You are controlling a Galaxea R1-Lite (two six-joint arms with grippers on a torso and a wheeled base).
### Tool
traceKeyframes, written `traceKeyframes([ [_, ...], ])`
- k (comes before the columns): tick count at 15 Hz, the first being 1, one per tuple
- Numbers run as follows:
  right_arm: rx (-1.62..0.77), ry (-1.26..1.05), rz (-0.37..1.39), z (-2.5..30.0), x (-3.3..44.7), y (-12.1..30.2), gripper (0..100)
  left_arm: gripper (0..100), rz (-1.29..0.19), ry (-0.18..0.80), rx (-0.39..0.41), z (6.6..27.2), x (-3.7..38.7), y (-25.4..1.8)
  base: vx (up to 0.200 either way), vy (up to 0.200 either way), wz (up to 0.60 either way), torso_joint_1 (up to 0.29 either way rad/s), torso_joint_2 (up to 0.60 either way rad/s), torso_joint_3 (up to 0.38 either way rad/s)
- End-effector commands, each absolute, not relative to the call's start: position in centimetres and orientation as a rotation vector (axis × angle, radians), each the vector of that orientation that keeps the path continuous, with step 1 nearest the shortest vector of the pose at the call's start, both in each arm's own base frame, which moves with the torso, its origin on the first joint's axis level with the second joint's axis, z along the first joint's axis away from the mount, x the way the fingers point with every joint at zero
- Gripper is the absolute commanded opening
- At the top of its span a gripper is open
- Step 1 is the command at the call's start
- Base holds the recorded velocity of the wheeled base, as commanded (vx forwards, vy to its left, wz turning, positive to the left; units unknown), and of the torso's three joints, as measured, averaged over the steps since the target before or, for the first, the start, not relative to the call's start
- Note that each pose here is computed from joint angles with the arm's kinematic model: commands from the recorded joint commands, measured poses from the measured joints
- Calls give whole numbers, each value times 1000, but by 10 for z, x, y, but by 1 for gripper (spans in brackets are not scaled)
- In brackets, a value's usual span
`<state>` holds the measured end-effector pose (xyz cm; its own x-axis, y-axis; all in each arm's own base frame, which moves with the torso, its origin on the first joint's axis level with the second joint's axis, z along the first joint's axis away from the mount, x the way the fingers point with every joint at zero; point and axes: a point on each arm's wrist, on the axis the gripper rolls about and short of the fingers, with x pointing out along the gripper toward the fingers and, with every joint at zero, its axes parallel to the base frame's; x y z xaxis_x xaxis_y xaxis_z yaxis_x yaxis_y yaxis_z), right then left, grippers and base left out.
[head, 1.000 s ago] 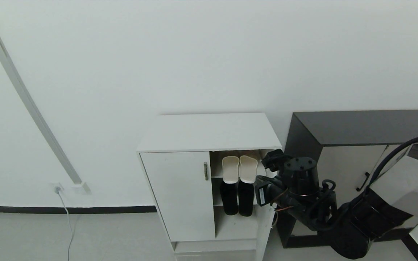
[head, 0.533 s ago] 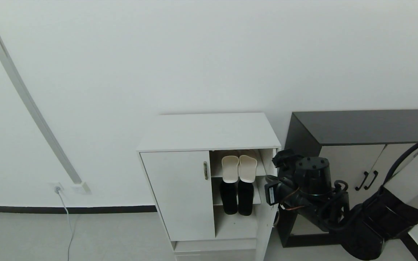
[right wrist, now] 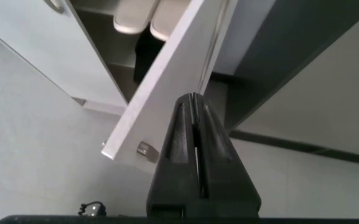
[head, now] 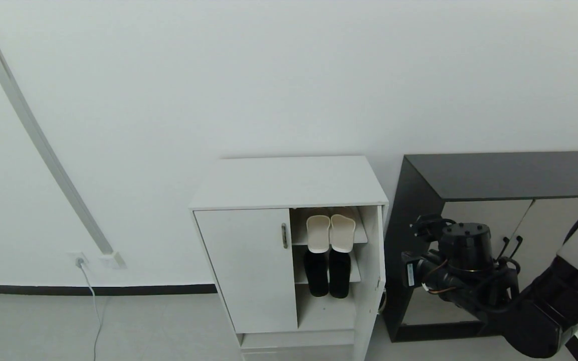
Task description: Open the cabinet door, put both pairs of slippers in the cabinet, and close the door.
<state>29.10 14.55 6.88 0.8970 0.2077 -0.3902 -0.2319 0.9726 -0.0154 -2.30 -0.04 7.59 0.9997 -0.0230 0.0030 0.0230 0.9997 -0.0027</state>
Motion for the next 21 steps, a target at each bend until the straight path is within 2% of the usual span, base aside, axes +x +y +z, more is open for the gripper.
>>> traceKeyframes([
  [1, -66, 447, 226, 51, 295, 146, 0, 0, -23, -1, -3, 76, -23, 0, 0, 0, 0, 0, 0, 0],
  [5, -76, 464, 227, 8, 315, 157, 0, 0, -23, -1, -3, 76, -23, 0, 0, 0, 0, 0, 0, 0],
  [7, -73, 455, 229, 0, 323, 162, 0, 0, -23, -2, -2, 76, -23, 0, 0, 0, 0, 0, 0, 0],
  [12, -63, 403, 283, 3, 337, 189, 0, 0, -23, -1, -3, 76, -23, 0, 0, 0, 0, 0, 0, 0],
  [16, -58, 359, 360, 12, 344, 228, 0, 0, -23, -1, -3, 76, -23, 0, 0, 0, 0, 0, 0, 0],
  [18, -48, 349, 370, 13, 343, 233, 0, 0, -23, -1, -3, 76, -23, 0, 0, 0, 0, 0, 0, 0],
  [21, 35, 289, 399, 32, 332, 230, 0, 0, -23, -1, -3, 76, -23, 0, 0, 0, 0, 0, 0, 0],
])
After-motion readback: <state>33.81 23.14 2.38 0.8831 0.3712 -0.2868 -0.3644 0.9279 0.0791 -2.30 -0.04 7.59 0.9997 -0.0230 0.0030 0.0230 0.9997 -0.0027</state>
